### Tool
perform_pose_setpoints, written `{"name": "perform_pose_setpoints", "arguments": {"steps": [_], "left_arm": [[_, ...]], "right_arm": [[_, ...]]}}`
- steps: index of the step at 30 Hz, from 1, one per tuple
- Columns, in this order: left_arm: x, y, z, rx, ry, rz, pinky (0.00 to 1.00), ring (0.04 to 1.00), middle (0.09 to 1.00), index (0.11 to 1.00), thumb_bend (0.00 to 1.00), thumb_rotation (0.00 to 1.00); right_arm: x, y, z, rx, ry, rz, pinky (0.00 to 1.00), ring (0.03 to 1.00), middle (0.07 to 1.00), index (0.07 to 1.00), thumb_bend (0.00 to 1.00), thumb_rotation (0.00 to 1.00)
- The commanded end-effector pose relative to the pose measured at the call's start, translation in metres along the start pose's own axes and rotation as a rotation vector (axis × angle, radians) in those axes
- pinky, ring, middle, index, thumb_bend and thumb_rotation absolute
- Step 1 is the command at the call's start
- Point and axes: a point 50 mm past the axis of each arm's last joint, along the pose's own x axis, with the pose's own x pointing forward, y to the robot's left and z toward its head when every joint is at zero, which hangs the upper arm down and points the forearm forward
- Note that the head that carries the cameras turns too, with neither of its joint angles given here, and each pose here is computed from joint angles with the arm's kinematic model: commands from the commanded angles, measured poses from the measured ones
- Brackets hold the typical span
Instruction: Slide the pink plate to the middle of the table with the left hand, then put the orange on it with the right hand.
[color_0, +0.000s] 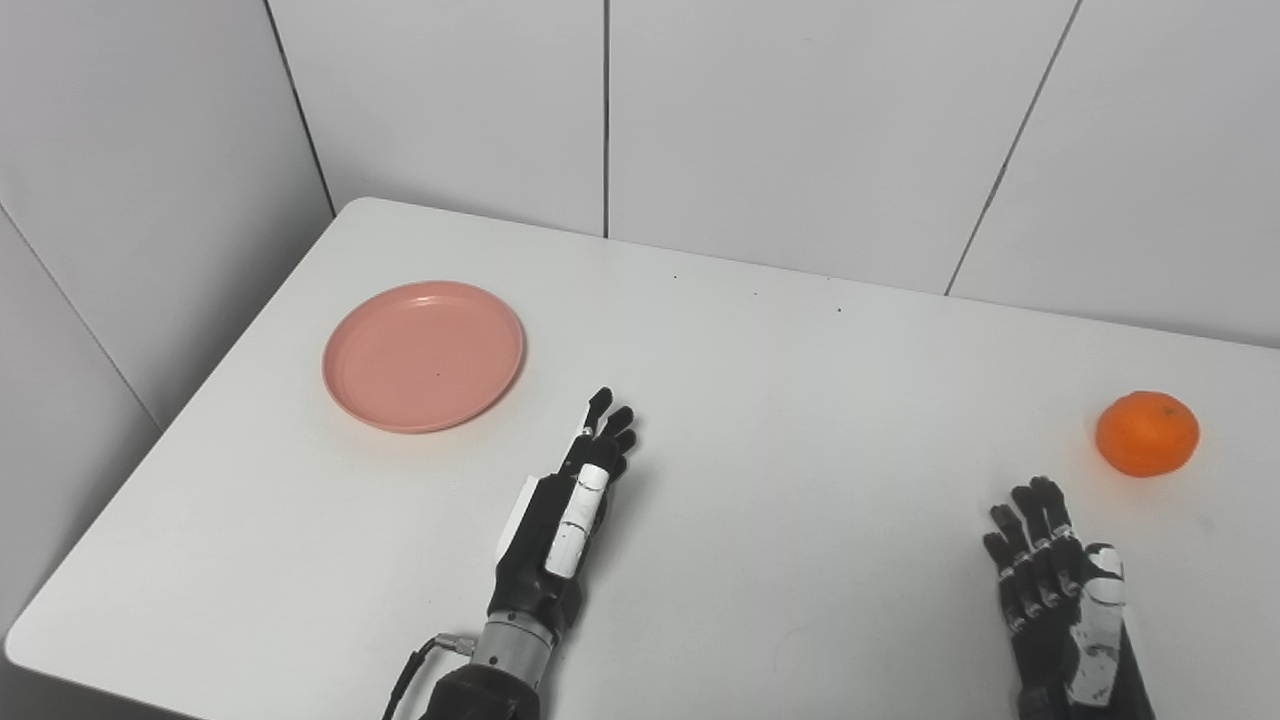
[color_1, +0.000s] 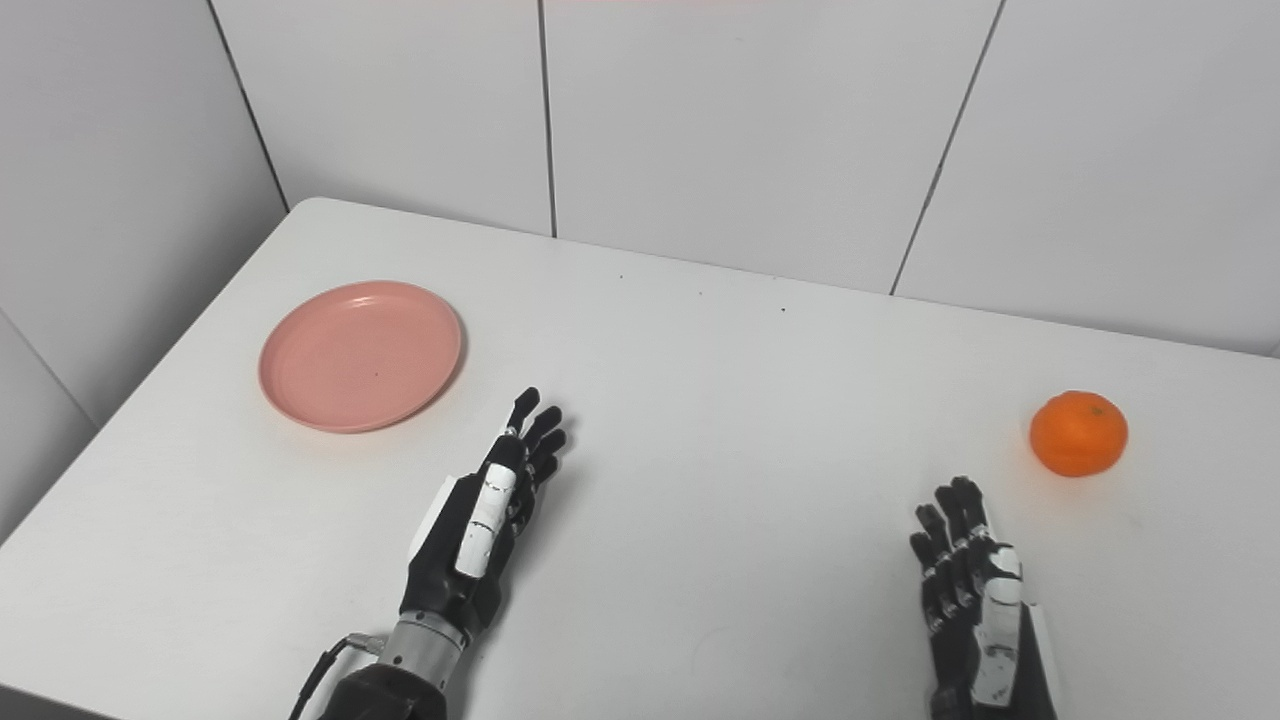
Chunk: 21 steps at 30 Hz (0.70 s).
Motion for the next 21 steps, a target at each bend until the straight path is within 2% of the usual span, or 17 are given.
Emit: {"name": "perform_pose_setpoints", "arguments": {"steps": [1, 10, 18, 21], "left_arm": [[-0.0027, -0.0009, 0.0051, -0.014, -0.038, -0.002, 1.0, 0.98, 0.982, 1.0, 0.8, 0.93], [0.0009, 0.0035, 0.0029, 0.005, -0.011, -0.021, 1.0, 0.989, 0.98, 1.0, 0.8, 0.95], [0.0022, 0.0048, 0.0041, 0.024, 0.02, -0.034, 1.0, 0.999, 0.988, 1.0, 0.77, 0.98], [0.0026, 0.0054, 0.0021, 0.039, 0.012, -0.037, 1.0, 0.996, 0.984, 1.0, 0.79, 0.96]], "right_arm": [[0.0019, -0.0013, 0.0028, 0.003, -0.036, 0.009, 1.0, 0.966, 0.978, 0.965, 0.78, 1.0], [0.0026, 0.0009, 0.0018, 0.007, -0.042, 0.015, 1.0, 0.963, 0.976, 0.964, 0.77, 1.0], [0.0019, 0.0011, 0.0018, 0.005, -0.043, 0.015, 1.0, 0.96, 0.973, 0.962, 0.78, 1.0], [0.0019, -0.0001, 0.0, 0.001, -0.042, 0.017, 1.0, 0.957, 0.973, 0.963, 0.78, 1.0]]}}
